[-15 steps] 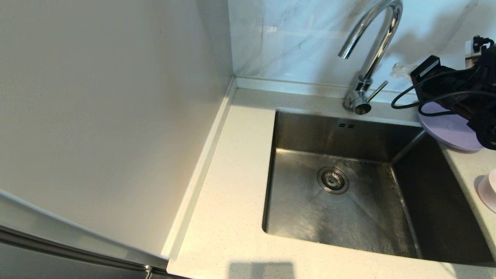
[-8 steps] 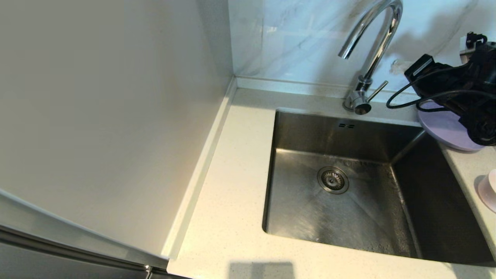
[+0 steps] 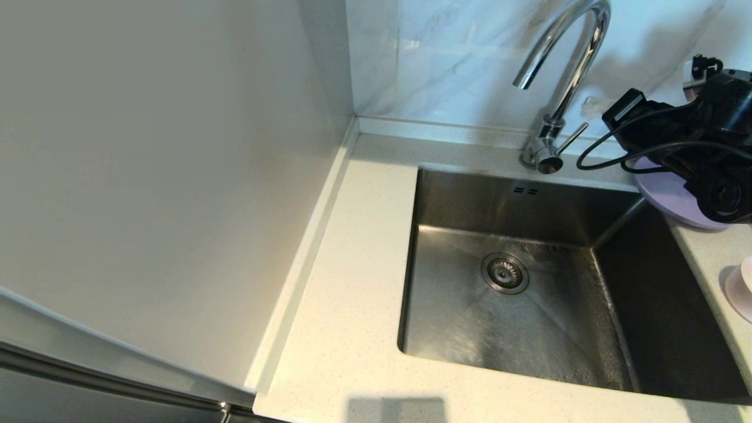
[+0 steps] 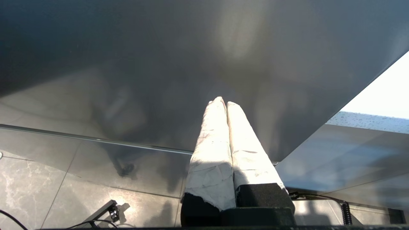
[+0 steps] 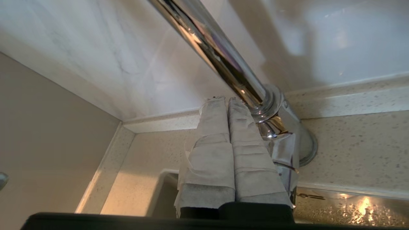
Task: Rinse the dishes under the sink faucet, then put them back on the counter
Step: Turn on the faucet
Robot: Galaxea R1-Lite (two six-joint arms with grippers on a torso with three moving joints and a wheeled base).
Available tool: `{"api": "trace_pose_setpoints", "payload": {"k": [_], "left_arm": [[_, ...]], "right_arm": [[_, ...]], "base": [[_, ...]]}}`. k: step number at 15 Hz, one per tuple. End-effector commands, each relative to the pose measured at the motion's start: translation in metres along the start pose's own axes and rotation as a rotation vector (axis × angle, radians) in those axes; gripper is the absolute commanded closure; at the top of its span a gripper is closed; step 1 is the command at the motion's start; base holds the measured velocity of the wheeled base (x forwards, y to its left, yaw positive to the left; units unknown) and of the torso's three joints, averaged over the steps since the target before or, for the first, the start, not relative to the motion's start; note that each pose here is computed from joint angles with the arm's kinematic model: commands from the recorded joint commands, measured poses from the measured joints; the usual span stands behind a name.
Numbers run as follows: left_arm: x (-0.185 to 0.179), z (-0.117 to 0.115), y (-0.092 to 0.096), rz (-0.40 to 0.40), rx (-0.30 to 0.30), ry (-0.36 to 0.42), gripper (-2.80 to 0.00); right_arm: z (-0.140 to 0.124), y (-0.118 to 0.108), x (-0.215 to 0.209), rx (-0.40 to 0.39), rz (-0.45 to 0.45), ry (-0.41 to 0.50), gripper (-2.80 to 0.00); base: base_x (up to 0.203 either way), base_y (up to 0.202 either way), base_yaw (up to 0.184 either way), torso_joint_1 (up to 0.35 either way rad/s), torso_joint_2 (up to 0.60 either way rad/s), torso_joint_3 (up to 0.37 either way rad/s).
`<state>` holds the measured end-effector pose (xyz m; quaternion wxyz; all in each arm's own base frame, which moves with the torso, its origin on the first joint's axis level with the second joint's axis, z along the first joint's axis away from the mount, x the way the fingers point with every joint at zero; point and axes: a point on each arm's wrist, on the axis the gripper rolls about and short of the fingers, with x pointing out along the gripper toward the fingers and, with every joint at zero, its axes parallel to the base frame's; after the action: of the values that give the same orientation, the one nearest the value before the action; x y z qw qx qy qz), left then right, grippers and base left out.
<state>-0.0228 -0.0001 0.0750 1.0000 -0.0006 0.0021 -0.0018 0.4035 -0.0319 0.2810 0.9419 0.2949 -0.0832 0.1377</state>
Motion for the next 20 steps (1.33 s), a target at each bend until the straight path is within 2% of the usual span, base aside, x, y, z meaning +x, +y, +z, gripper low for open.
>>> {"api": "trace_pose_setpoints", "payload": {"k": [1, 8, 11, 14, 20], "left_arm": [[0.000, 0.000, 0.000, 0.001, 0.000, 0.000, 0.00], [0.000, 0.000, 0.000, 0.001, 0.000, 0.000, 0.00], [0.000, 0.000, 0.000, 0.001, 0.000, 0.000, 0.00], [0.000, 0.000, 0.000, 0.001, 0.000, 0.000, 0.00], [0.000, 0.000, 0.000, 0.001, 0.000, 0.000, 0.00]], "right_arm": [[-0.004, -0.002, 0.001, 0.005, 0.002, 0.009, 0.00], [-0.012, -0.011, 0.005, -0.018, -0.014, 0.026, 0.00], [-0.014, -0.012, 0.003, -0.064, -0.027, 0.048, 0.00], [-0.007, -0.002, -0.011, -0.109, -0.065, 0.123, 0.00], [0.009, 0.012, -0.013, -0.127, -0.023, 0.084, 0.00]], "base": [[0.000, 0.000, 0.000, 0.000, 0.00, 0.000], [0.000, 0.000, 0.000, 0.000, 0.00, 0.000], [0.000, 0.000, 0.000, 0.000, 0.00, 0.000], [0.000, 0.000, 0.000, 0.000, 0.00, 0.000], [0.000, 0.000, 0.000, 0.000, 0.00, 0.000]]}}
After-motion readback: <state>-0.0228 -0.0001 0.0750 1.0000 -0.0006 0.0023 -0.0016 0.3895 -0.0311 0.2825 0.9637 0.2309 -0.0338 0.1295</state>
